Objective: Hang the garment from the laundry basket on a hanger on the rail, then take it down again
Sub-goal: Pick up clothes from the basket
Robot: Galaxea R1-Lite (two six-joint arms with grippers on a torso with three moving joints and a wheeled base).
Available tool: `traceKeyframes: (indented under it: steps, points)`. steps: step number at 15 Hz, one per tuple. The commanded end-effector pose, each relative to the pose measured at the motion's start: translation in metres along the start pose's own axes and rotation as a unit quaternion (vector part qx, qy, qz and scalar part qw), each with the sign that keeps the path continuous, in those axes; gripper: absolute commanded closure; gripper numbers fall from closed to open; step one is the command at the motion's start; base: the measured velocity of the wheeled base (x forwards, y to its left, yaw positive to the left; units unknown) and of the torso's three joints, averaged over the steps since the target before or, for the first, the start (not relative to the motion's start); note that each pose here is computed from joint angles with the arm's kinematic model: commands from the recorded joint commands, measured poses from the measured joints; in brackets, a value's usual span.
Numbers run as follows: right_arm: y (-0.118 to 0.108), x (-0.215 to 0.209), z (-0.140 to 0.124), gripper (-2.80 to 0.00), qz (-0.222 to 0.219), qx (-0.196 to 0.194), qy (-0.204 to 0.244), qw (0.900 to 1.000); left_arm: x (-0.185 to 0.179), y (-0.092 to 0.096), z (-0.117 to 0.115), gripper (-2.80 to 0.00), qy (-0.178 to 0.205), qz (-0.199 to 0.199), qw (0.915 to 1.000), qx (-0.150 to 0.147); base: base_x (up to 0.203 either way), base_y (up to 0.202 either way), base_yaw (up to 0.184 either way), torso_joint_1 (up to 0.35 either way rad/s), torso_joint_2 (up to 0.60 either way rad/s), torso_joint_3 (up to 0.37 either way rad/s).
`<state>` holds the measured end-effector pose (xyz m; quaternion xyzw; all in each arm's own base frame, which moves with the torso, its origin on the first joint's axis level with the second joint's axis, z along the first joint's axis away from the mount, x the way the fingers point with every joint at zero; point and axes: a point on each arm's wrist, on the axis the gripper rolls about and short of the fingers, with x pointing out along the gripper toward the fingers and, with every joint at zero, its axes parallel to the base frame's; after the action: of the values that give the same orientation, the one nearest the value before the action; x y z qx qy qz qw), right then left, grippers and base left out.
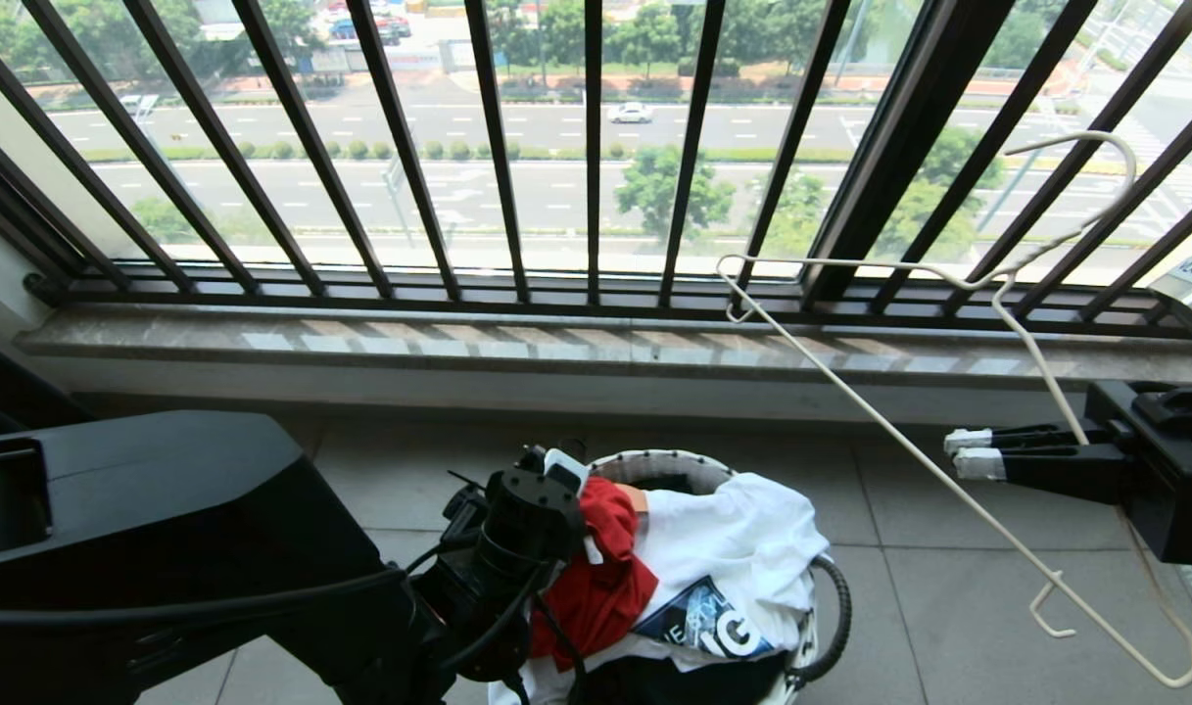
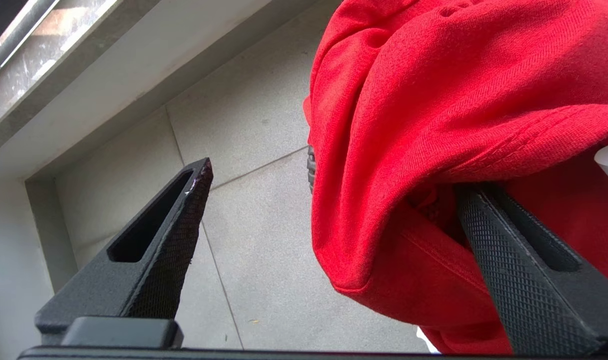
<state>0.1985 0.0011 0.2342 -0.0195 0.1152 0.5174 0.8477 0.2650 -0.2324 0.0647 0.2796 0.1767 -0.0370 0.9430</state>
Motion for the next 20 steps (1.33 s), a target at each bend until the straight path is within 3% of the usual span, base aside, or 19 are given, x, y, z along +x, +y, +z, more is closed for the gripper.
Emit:
traceKeyframes:
  steps: [1,14,15,20]
  points:
    - [0.0,0.0,0.0,0.0,0.003,-0.001,-0.001,1.0,0.008,-0.003,-0.007,-2.8,0.011,0.006,0.9999,0.006,0.0,0.0,0.0,0.0,0.0,0.0]
    - [0.0,0.0,0.0,0.0,0.003,0.0,-0.001,1.0,0.022,0.005,-0.009,-2.8,0.023,0.024,0.9995,0.004,0.0,0.0,0.0,0.0,0.0,0.0]
    - [0.0,0.0,0.0,0.0,0.003,0.0,-0.001,1.0,0.022,0.004,-0.01,0.0,0.024,0.023,0.9994,0.005,0.0,0.0,0.0,0.0,0.0,0.0]
    - [0.0,0.0,0.0,0.0,0.003,-0.001,-0.001,1.0,0.021,0.006,-0.007,0.0,0.02,0.024,0.9995,0.001,0.0,0.0,0.0,0.0,0.0,0.0]
